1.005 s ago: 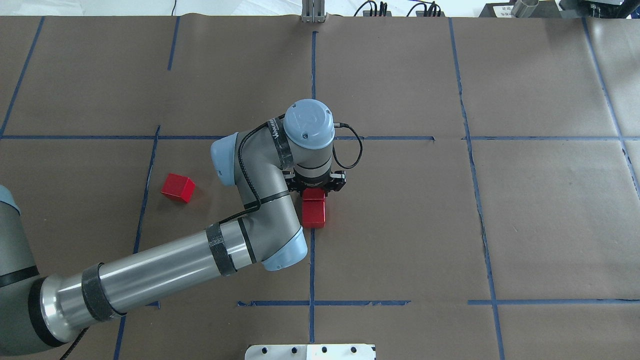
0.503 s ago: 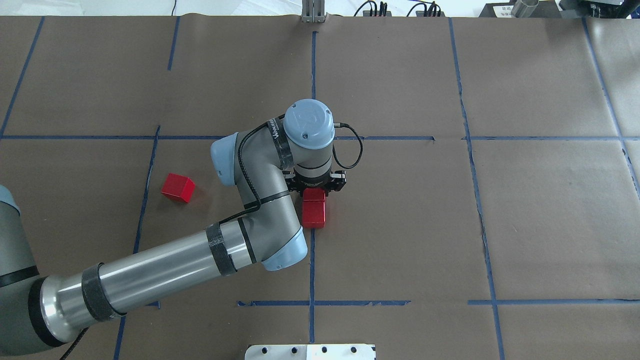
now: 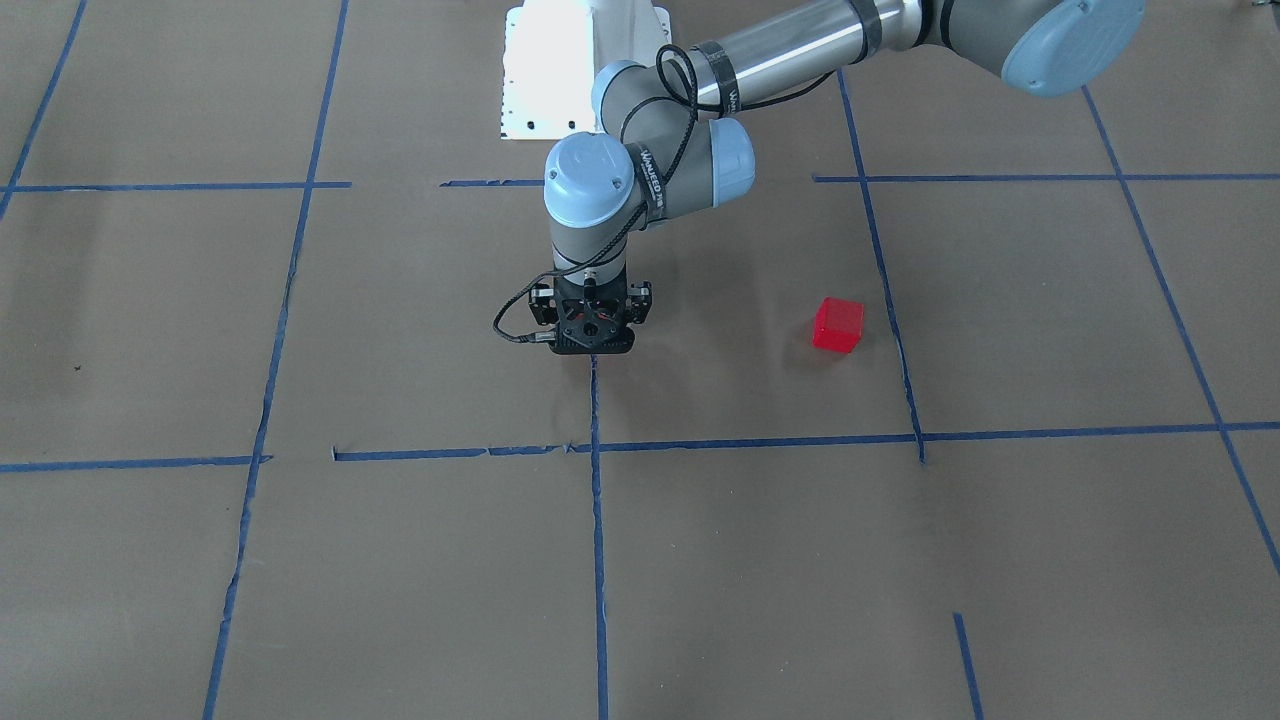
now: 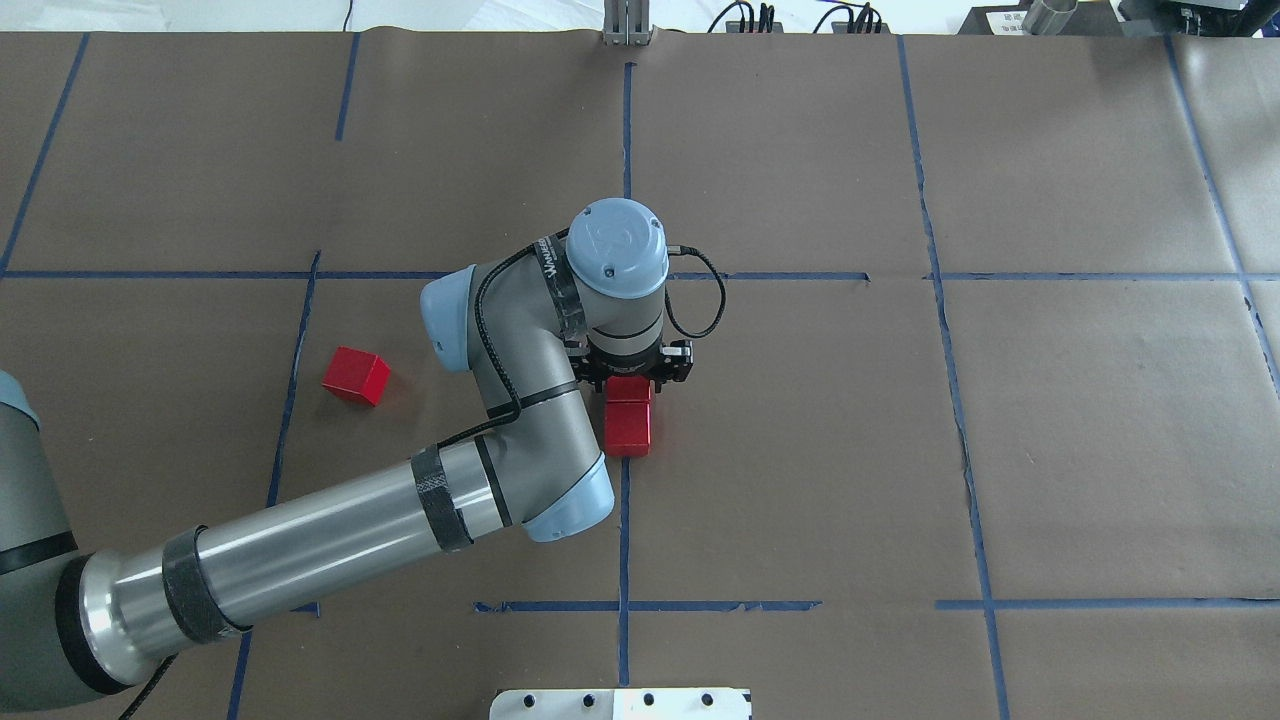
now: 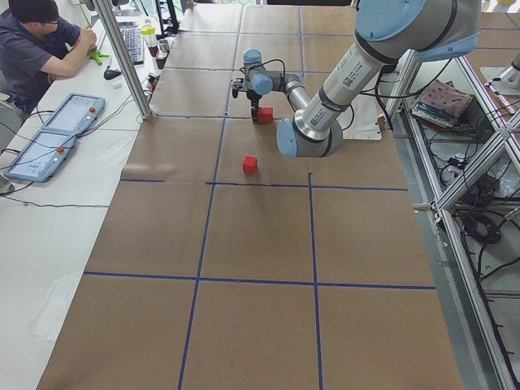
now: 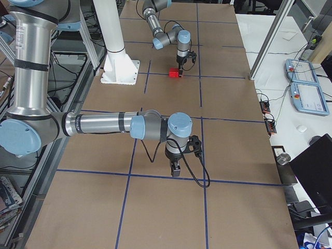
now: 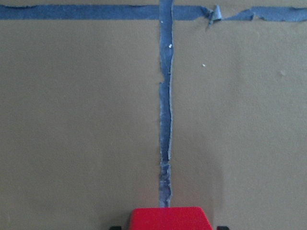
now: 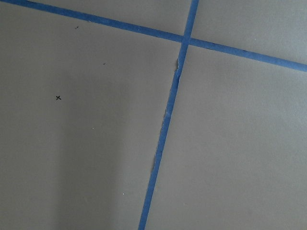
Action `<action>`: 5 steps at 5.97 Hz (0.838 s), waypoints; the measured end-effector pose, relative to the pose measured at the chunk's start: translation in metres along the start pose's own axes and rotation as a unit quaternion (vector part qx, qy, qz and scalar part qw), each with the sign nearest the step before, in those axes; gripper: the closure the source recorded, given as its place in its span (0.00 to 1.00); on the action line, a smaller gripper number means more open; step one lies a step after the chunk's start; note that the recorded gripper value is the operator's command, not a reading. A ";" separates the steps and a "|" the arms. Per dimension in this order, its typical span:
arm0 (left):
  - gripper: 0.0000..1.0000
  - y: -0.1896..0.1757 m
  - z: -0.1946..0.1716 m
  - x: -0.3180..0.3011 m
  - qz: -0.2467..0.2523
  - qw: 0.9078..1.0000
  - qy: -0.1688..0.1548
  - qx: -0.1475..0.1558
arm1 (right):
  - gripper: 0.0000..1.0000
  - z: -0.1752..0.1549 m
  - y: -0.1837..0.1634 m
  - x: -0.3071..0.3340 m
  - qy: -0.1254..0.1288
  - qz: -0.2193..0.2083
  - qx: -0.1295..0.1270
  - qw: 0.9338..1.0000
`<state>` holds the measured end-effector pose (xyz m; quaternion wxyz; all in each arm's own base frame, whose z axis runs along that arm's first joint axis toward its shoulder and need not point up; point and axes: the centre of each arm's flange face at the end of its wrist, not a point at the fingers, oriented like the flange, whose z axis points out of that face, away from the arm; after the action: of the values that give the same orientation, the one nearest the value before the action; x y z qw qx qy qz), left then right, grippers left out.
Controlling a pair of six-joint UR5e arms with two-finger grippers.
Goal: Form red blocks into L shape at center
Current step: 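Open the left gripper and move it to the last red cube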
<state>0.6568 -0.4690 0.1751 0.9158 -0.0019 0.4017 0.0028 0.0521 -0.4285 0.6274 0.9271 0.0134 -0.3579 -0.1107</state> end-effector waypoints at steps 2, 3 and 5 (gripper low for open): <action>0.00 -0.016 -0.027 -0.010 -0.005 1.000 0.009 0.015 | 0.00 -0.001 -0.001 -0.001 0.000 -0.001 0.001 1.000; 0.00 -0.025 -0.049 -0.035 0.001 1.000 0.011 0.025 | 0.00 -0.002 -0.002 -0.001 0.000 -0.001 0.002 1.000; 0.00 -0.027 -0.084 -0.128 0.059 0.997 -0.006 0.039 | 0.00 -0.002 -0.002 -0.001 0.000 -0.001 0.002 1.000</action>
<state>0.5083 -0.4967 0.2128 0.9157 0.0572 0.3957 0.0412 0.0520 -0.4298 0.6253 0.9268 0.0154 -0.3584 -0.1113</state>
